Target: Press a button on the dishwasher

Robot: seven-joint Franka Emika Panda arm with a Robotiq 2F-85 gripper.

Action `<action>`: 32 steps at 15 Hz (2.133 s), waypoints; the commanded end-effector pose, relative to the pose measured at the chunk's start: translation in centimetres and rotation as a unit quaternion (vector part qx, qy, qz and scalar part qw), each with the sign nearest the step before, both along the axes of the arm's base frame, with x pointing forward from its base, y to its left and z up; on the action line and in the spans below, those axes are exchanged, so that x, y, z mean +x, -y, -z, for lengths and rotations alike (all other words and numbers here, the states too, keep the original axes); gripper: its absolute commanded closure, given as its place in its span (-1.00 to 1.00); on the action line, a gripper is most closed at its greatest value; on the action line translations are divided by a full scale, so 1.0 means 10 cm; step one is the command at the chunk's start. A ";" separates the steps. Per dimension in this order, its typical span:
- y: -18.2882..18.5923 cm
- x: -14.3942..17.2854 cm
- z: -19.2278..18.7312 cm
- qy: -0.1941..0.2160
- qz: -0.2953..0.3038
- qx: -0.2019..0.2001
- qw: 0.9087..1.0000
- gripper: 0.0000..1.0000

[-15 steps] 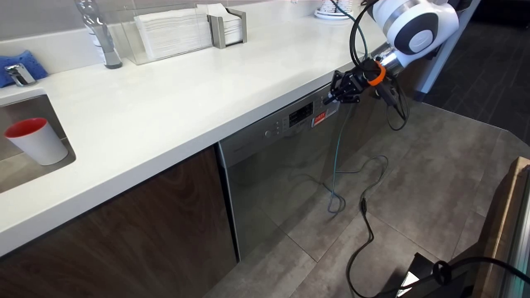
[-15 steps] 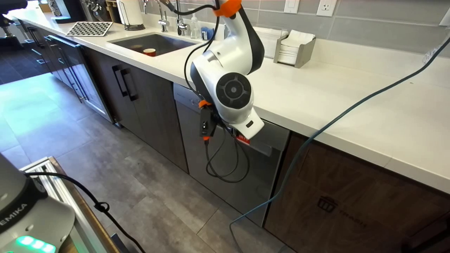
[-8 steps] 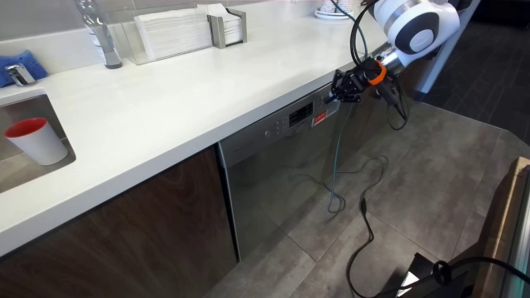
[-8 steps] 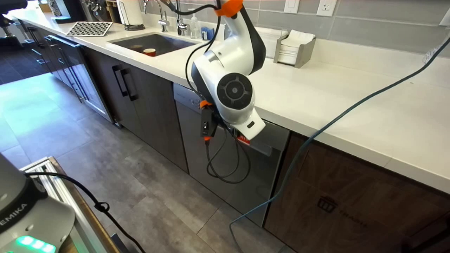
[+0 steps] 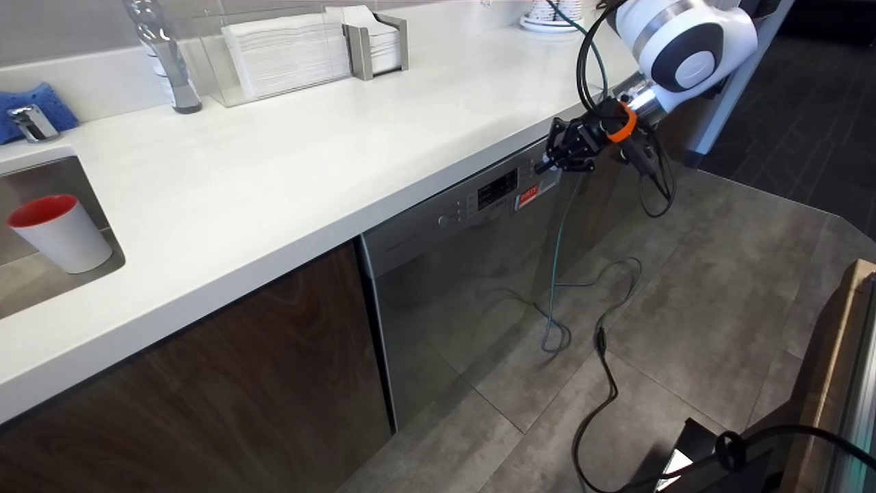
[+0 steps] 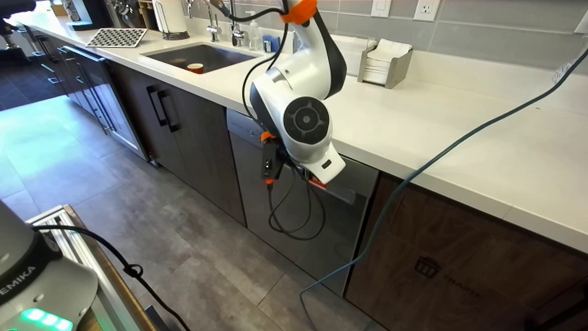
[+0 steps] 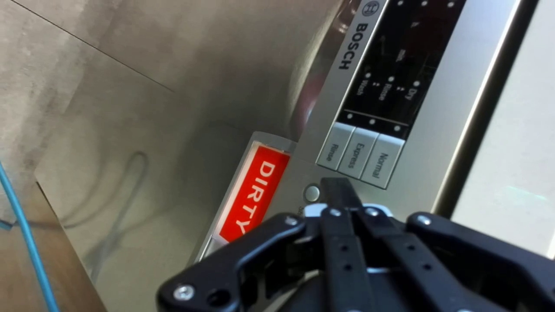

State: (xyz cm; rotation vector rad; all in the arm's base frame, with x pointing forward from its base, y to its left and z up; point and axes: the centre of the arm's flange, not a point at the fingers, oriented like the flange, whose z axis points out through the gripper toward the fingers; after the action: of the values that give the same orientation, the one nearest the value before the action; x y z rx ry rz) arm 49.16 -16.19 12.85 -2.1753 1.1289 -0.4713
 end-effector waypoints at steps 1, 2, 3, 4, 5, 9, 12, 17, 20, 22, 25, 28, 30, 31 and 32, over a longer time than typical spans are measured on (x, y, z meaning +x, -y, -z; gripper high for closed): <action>0.04 0.09 0.06 0.003 0.009 0.012 1.000 1.00; 0.05 0.10 0.06 0.005 0.011 0.010 1.000 1.00; 0.05 0.10 0.05 0.007 0.012 0.009 1.000 1.00; 0.06 0.12 0.05 0.009 0.013 0.008 1.000 1.00; 0.07 0.13 0.05 0.010 0.014 0.008 1.000 1.00; 0.05 0.15 0.10 0.007 0.014 0.011 1.000 1.00; 0.05 0.16 0.11 0.010 0.018 0.014 1.000 1.00; 0.08 0.14 0.09 0.025 0.031 0.036 0.999 1.00; 0.07 0.13 0.12 0.034 0.043 0.047 0.997 1.00; 0.05 0.13 0.14 0.036 0.049 0.049 0.997 1.00; -0.03 0.15 0.19 0.034 0.058 0.050 0.996 1.00; -0.09 0.17 0.21 0.037 0.070 0.053 0.995 1.00; -0.10 0.16 0.20 0.044 0.077 0.052 0.995 1.00; -0.11 0.16 0.19 0.049 0.082 0.049 0.994 1.00; -0.13 0.16 0.20 0.053 0.083 0.050 0.994 1.00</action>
State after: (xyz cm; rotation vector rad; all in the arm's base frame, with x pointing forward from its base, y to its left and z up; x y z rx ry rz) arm 48.37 -16.04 11.52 -1.9947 1.2607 -0.5106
